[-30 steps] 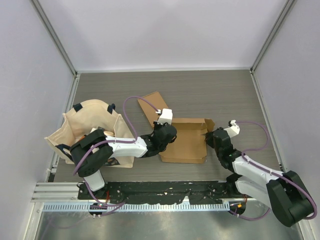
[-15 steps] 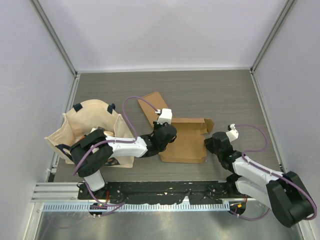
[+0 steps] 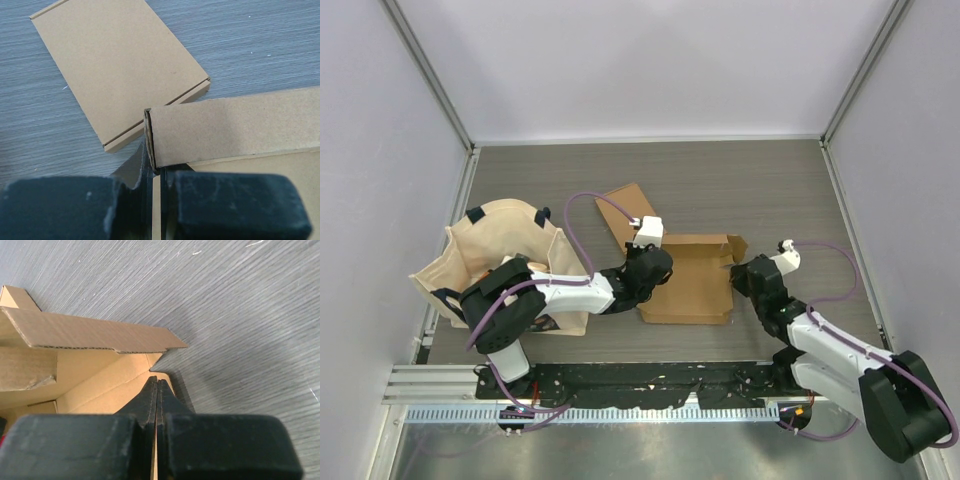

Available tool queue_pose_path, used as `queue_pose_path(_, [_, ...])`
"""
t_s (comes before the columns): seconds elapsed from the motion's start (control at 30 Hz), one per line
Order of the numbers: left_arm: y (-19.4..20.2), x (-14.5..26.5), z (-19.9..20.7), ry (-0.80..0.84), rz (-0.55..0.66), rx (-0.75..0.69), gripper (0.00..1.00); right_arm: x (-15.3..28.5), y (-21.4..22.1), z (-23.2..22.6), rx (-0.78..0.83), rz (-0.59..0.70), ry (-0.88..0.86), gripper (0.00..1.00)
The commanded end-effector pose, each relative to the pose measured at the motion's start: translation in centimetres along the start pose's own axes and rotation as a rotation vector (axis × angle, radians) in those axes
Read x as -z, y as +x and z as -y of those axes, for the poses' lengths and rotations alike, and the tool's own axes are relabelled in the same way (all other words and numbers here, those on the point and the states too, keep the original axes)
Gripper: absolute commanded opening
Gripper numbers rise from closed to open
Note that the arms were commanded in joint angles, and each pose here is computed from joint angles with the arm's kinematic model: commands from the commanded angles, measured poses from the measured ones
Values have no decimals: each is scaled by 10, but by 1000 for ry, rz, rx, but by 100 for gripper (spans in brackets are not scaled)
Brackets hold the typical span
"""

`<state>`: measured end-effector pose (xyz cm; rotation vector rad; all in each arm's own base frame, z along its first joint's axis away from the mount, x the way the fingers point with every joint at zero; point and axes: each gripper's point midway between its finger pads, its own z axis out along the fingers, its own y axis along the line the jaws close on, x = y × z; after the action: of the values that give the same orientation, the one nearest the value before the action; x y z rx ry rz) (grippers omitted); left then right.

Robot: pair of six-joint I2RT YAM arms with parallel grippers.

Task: Fold the paper box

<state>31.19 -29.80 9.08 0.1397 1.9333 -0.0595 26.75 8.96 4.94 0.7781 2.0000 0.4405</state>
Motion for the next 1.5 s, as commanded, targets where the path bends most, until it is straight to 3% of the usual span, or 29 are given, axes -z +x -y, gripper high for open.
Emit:
queue_pose_path(0.0, [-2, -1, -2, -16, -7, -18, 0, -9, -18, -10, 24, 88, -16, 1])
queue_pose_path(0.33, [-1, -2, 0, -12, -6, -20, 0, -27, -24, -3, 39, 136, 58, 1])
queue_pose_path(0.9, [-1, -4, 1, -13, -5, -26, 0, -41, -34, -45, 40, 181, -96, 1])
queue_pose_path(1.2, [3, -6, 1, -17, -10, -30, 0, -45, -10, -44, 35, 94, -137, 1])
queue_pose_path(1.4, [5, -5, 0, -16, -14, -29, 0, -45, 5, -73, 93, -9, -281, 1])
queue_pose_path(1.47, [5, -4, -1, -19, -13, -30, 0, -42, -1, -59, 94, 6, -207, 1])
